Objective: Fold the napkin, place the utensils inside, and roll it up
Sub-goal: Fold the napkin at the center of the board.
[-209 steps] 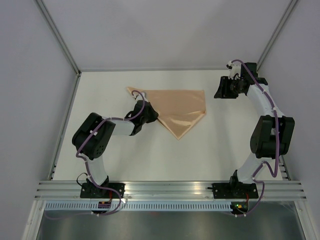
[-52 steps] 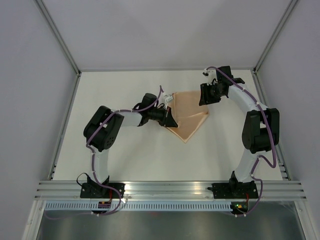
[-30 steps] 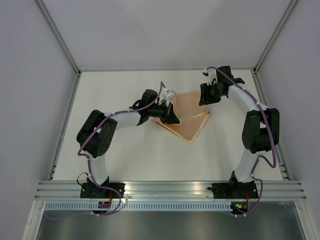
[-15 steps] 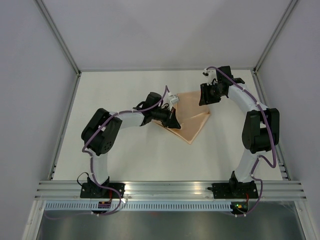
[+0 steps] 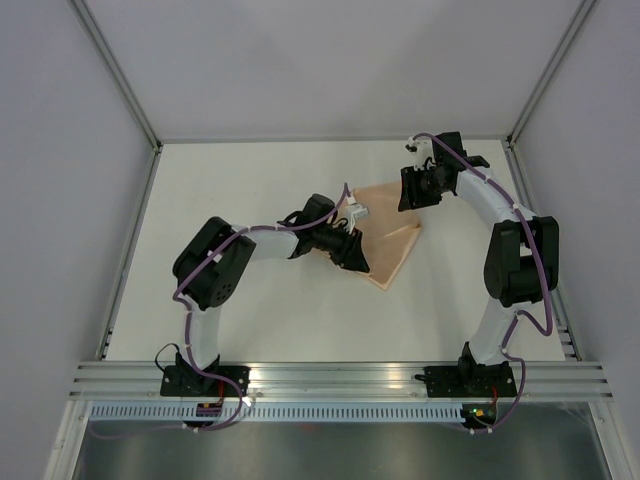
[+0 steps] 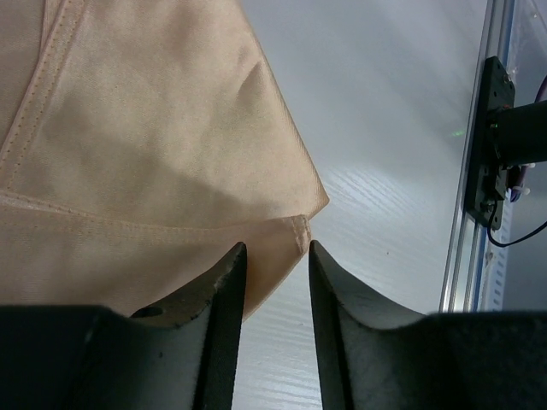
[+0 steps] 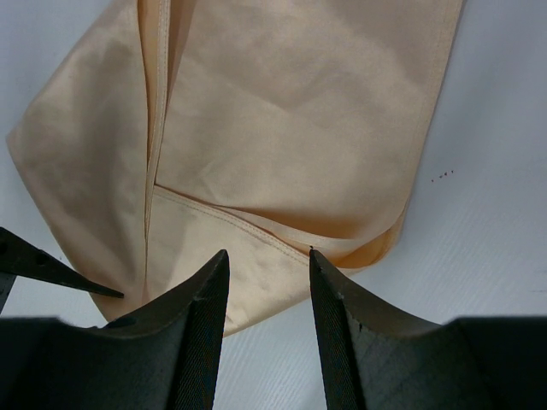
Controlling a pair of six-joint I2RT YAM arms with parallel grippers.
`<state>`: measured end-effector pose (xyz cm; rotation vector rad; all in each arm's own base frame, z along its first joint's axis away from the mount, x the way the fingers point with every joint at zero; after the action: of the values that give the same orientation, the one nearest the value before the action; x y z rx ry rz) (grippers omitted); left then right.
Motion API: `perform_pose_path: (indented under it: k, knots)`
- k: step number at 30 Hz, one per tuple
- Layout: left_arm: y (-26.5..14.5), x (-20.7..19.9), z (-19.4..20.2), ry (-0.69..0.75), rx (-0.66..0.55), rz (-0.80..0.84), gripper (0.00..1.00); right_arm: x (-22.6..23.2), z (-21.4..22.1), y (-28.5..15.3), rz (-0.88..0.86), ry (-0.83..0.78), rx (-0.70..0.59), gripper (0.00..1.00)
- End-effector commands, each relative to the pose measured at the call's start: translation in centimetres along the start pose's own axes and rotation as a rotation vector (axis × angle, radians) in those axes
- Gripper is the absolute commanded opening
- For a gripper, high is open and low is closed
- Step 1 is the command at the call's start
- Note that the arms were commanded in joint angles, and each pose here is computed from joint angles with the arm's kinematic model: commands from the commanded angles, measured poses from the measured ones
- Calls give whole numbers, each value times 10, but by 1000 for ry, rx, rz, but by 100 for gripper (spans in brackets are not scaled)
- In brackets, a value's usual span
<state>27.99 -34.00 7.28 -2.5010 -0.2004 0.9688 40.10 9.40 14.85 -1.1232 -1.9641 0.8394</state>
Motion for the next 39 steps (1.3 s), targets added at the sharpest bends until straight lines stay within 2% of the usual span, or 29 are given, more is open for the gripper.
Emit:
perform_pose_path:
  k: [1,8,17,28,33,37,39]
  knots:
    - [5,3,-3,47,-16,-7,41,1,-8,-2,19,-11,-17,49]
    - [9,0,-6,58,-28,-5,50,2,-8,-2,18,-14,-13,49]
    - [18,-4,-7,55,-27,13,51,2,-7,-1,19,-18,-12,49]
    - [-5,-27,-76,152,-199,-53,55,2,-5,-9,42,-25,4,49]
    - [-60,-13,-114,97,-381,-278,57,3,6,-26,67,-43,41,49]
    - [-118,33,-111,-62,-480,-590,56,1,36,-22,69,-28,118,49]
    - [-136,55,-98,-163,-479,-715,53,-1,46,-21,65,-18,135,49]
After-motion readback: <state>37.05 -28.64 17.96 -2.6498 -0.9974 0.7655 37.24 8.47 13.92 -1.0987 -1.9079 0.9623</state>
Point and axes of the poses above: each gripper's point midway between its finger pads, its own y axis out along the fingers, its own x axis along the line the jaws close on, z = x × y, the point moved 5 cm from there along -y, back along the fingers, and after that the axes turned 2 degrees about -y, right-handed, at the moved point
